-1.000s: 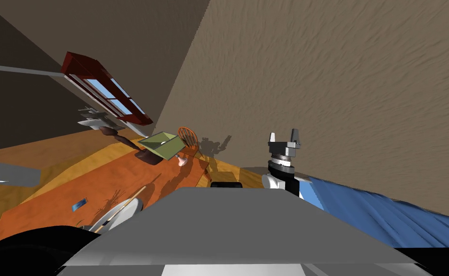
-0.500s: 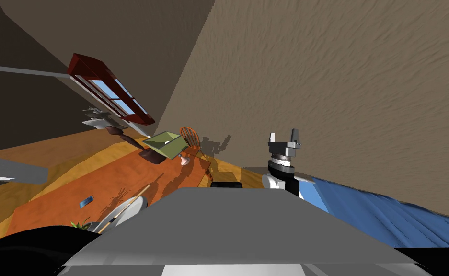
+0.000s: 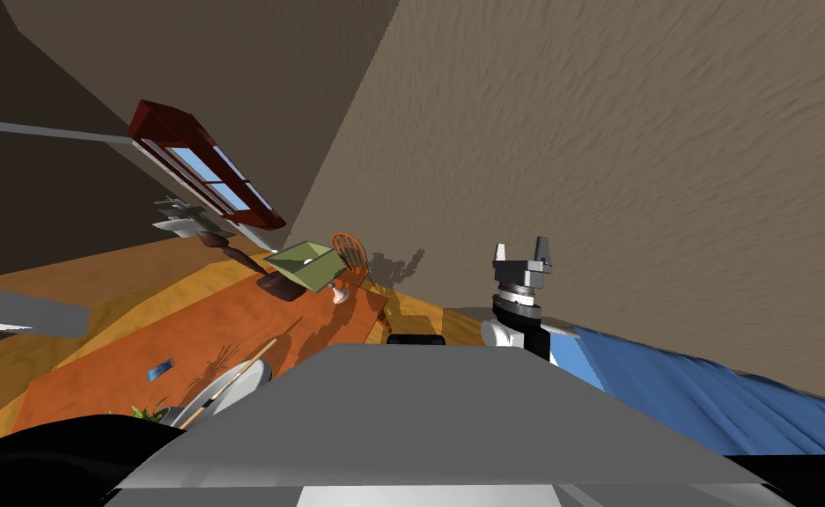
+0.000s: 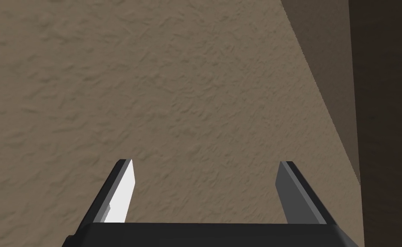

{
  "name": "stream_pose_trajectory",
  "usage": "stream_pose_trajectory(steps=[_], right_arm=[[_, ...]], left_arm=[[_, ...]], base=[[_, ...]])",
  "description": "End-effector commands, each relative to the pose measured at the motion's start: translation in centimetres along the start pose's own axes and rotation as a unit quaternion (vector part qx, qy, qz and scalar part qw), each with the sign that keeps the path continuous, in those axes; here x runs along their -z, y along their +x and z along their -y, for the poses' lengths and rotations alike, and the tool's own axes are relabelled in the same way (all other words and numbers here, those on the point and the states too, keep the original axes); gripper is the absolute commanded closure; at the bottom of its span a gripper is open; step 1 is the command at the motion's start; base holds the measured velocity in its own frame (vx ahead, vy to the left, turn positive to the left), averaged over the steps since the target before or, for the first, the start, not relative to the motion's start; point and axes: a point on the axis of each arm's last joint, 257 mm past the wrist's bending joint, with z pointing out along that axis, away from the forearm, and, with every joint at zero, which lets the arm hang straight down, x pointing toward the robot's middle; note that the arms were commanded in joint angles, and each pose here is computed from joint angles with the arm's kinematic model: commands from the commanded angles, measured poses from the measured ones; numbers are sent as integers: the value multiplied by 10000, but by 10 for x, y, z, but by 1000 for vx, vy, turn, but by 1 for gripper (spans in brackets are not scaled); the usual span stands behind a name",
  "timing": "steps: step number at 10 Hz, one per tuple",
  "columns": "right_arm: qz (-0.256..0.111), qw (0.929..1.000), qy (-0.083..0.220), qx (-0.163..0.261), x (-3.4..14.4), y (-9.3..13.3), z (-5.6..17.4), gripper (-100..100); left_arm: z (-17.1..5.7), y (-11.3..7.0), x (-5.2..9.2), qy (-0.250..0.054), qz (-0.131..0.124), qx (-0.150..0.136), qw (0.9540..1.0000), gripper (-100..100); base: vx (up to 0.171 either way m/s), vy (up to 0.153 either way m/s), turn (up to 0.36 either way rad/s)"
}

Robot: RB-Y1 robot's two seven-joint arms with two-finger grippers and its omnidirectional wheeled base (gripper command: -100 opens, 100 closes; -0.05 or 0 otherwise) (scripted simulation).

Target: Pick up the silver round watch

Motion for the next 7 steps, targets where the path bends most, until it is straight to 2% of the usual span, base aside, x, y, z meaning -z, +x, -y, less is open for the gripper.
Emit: stream_pose_trajectory(steps=[1,2,3,4,6,7], right_arm=[[0,10000,0,0,0,0,0,0],[0,10000,0,0,0,0,0,0],[0,10000,0,-1,0,0,0,0],[1,10000,0,-1,0,0,0,0],[0,10000,0,0,0,0,0,0],[0,10000,0,0,0,0,0,0]], left_arm=[[0,0,0,0,0,0,10000,0],[13,1,6,13,20,-10,10000,100],[20,3,10,23,22,2,10000,100],[18,2,10,3,21,68,10000,100],[20,3,9,23,16,21,10000,100],[19,2,9,14,25,23,10000,0]], base=[[0,0,0],[20,-59,-61],[16,-110,-45],[-3,-88,3],[0,-27,4],[0,0,0]])
